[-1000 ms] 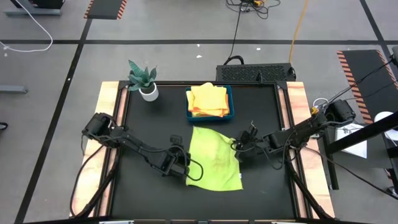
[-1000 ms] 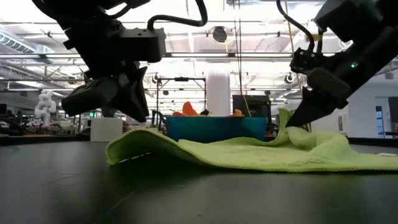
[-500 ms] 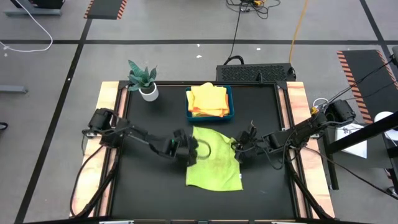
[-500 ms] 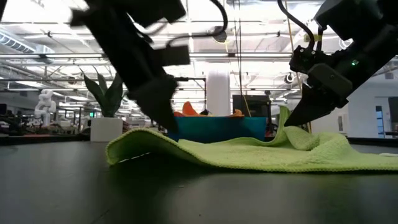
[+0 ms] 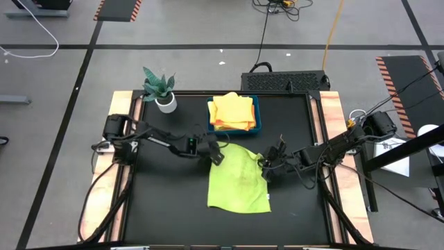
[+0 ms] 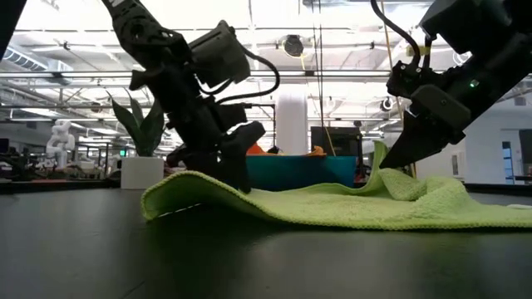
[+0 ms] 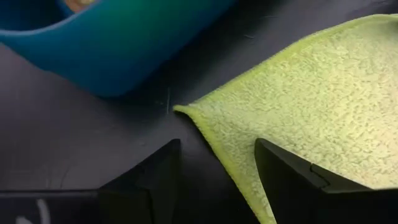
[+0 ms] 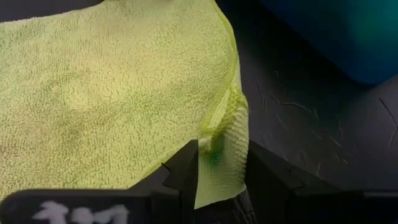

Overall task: Fold microfiber towels
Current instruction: Fold the green microfiber cloth

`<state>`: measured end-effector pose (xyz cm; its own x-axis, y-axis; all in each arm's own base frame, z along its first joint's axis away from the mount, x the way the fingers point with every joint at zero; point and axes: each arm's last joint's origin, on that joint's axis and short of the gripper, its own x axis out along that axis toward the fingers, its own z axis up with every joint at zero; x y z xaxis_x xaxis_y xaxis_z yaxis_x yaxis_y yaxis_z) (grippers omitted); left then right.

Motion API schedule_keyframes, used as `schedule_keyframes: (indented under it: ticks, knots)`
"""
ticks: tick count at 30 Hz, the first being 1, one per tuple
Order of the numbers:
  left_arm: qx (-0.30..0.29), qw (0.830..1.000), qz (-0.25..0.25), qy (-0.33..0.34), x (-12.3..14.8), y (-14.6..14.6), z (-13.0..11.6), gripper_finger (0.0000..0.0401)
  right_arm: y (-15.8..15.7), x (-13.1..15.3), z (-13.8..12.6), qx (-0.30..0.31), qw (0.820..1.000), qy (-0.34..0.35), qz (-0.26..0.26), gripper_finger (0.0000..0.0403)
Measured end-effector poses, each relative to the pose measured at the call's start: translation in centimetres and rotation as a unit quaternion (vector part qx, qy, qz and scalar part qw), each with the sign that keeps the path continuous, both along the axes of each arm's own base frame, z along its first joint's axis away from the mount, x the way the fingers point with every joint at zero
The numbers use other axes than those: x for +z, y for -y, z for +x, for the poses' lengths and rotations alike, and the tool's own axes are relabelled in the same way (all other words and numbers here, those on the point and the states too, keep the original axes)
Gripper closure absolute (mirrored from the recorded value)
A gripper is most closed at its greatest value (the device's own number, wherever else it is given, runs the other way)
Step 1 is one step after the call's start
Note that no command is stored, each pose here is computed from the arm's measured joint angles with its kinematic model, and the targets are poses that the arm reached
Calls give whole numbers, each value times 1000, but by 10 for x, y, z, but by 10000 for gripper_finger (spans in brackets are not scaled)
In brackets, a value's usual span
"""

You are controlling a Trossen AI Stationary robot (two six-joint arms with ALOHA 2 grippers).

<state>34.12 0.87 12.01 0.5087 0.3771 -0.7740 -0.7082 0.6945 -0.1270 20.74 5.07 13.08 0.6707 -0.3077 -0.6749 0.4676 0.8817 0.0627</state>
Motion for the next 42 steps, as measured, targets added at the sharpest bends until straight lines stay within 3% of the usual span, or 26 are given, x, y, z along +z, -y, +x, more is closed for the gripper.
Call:
schedule_keyframes:
  ticks: [7, 14, 26, 37, 42]
  knots:
    - [14, 999, 22, 27, 3, 0, 4, 192, -2, 3, 4, 16, 999, 24, 14, 289]
    - [5, 1000, -9, 29, 1, -10, 5, 192, -5, 8, 8, 34, 998, 49, 22, 289]
    - [49, 998, -34, 21, -6, -13, 3, 192, -5, 8, 9, 37, 998, 50, 25, 289]
    - [45, 999, -2, 11, -8, 1, 1, 192, -5, 9, 10, 38, 997, 57, 27, 289]
    - [9, 1000, -1, 17, -6, 2, 4, 195, -5, 9, 10, 45, 997, 55, 18, 289]
